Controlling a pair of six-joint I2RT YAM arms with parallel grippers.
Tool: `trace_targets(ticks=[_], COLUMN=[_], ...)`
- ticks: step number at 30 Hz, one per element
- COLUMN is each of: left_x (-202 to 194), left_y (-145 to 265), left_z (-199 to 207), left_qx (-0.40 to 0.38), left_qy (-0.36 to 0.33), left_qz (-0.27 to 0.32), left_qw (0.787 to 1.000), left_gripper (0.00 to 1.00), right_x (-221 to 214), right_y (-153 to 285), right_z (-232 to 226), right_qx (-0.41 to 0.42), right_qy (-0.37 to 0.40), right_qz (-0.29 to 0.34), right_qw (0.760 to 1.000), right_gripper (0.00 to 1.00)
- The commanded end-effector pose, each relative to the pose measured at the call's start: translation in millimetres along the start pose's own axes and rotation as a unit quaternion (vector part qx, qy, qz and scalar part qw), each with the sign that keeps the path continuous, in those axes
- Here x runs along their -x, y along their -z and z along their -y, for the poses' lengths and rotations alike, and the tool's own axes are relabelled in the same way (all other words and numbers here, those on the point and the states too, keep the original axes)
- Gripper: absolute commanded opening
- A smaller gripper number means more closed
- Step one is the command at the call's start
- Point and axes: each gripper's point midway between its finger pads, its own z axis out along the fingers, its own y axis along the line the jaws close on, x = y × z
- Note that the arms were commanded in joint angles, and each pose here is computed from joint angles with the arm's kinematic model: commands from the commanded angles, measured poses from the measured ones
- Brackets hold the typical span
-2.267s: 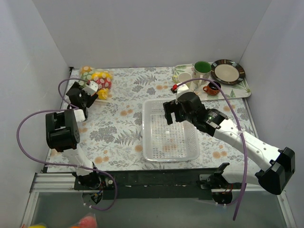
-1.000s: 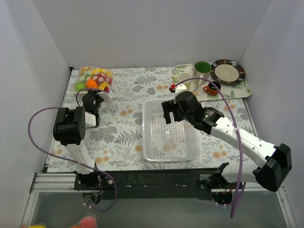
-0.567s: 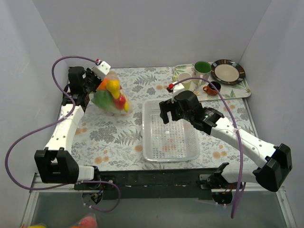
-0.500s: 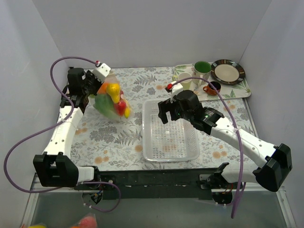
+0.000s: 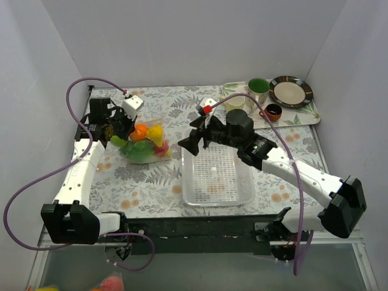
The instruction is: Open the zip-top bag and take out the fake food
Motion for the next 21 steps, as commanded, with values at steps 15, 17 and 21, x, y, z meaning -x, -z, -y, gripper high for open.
trace_targets(ticks=[15,17,21], left_x=[23.2,23.4,25.7], left_y=[41.1,42.2,44.4], left_z=[50.7,53.4,58.6], left_qx=[-0.109,-0.118,-0.133], left_qy=[0.015,0.015,0.021], left_qz=[0.017,0.014,0.015], left_qw=[0.994,0.993,0.991], left_gripper=[0.01,0.01,0.02], right_x=[38.6,32.2,29.6], right_y=[-94.0,-100.7,-107.4], right_z=[-8.0,-7.4,-10.4], right_qx=[0.091,0.096,0.112], right_qy=[0.057,0.053,0.049], right_qz=[0.055,0.047,0.037], right_qw=[0.993,0.993,0.992], right_gripper=[0.93,0.92,0.86])
